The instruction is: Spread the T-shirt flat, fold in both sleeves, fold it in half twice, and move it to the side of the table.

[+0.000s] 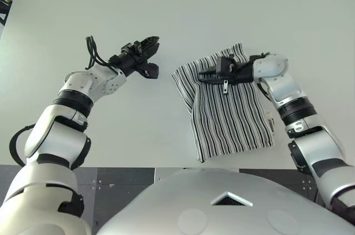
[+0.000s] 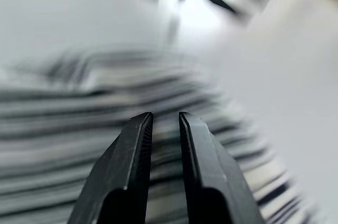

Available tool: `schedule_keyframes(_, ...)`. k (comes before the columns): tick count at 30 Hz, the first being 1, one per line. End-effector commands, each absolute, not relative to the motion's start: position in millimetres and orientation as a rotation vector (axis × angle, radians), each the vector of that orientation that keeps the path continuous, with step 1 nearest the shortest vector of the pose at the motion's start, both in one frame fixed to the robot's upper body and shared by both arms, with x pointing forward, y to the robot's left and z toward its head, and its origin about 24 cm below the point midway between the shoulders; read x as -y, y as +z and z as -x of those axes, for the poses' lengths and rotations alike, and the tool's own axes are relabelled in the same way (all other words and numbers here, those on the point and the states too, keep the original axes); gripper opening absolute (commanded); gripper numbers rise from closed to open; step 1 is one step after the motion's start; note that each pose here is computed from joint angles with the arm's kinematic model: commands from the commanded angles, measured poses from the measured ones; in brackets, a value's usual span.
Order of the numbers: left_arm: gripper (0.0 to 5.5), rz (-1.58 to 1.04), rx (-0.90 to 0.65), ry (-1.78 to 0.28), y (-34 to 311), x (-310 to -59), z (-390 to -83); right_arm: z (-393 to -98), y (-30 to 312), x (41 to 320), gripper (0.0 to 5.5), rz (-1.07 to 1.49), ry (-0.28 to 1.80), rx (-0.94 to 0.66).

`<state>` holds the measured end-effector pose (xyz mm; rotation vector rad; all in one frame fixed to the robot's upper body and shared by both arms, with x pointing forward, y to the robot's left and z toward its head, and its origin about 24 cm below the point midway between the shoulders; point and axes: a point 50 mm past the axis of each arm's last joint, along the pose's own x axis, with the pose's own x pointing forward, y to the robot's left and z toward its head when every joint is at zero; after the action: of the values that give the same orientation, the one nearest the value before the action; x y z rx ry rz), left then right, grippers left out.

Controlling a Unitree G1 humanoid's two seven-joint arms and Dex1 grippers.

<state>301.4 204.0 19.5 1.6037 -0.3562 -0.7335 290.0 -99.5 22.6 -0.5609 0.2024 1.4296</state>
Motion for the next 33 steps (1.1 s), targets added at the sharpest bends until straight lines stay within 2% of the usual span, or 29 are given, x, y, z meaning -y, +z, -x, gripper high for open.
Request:
schedule_keyframes(1,1.09,-1.597,0.358,-0.736,22.1,-201.6,-302.8,-295.0,-8.2,127.5,0.93,0.812,1.362,-0.402)
schedule_keyframes(5,1.09,-1.577,0.353,-0.734,20.9,-200.8,-300.8,-319.9,2.1,145.2,0.93,0.903,1.163,-0.376)
schedule_keyframes(9,1.09,-1.540,0.360,-0.746,21.2,-196.6,-298.6,-326.0,15.2,135.6,0.93,0.812,1.153,-0.250)
schedule_keyframes(10,1.09,-1.514,0.365,-0.754,21.9,-194.5,-297.2,-325.7,21.7,129.6,0.93,0.772,1.169,-0.171)
schedule_keyframes(12,1.09,-1.424,0.384,-0.782,24.2,-188.1,-290.3,-327.6,55.3,116.5,0.93,0.559,1.158,0.117)
schedule_keyframes(14,1.09,-1.336,0.409,-0.813,28.4,-183.2,-281.6,-328.0,86.9,121.9,0.93,0.434,1.118,0.341)
schedule_keyframes(16,1.09,-1.248,0.437,-0.867,35.6,-179.5,-268.9,-324.1,110.4,146.0,0.93,0.379,1.081,0.464)
schedule_keyframes(18,1.09,-1.191,0.438,-0.941,40.1,-178.3,-255.3,-313.0,121.2,173.1,0.93,0.393,1.081,0.505)
schedule_keyframes(22,1.66,-1.070,0.333,-1.177,40.7,-183.2,-217.9,-266.9,107.3,229.1,0.98,0.564,1.181,0.336)
schedule_keyframes(25,2.25,-0.999,0.187,-1.381,34.1,-186.7,-188.1,-211.1,87.1,263.3,1.59,0.741,1.325,0.170)
schedule_keyframes(27,2.54,-0.976,0.127,-1.464,30.2,-185.5,-178.6,-179.2,73.3,280.0,1.92,0.800,1.399,0.029)
schedule_keyframes(31,3.20,-0.979,0.079,-1.518,24.8,-184.2,-172.2,-153.8,55.3,296.7,2.67,0.912,1.530,-0.170)
schedule_keyframes(33,3.56,-1.016,0.092,-1.515,22.5,-182.3,-173.2,-150.6,50.1,299.4,2.92,0.953,1.566,-0.200)
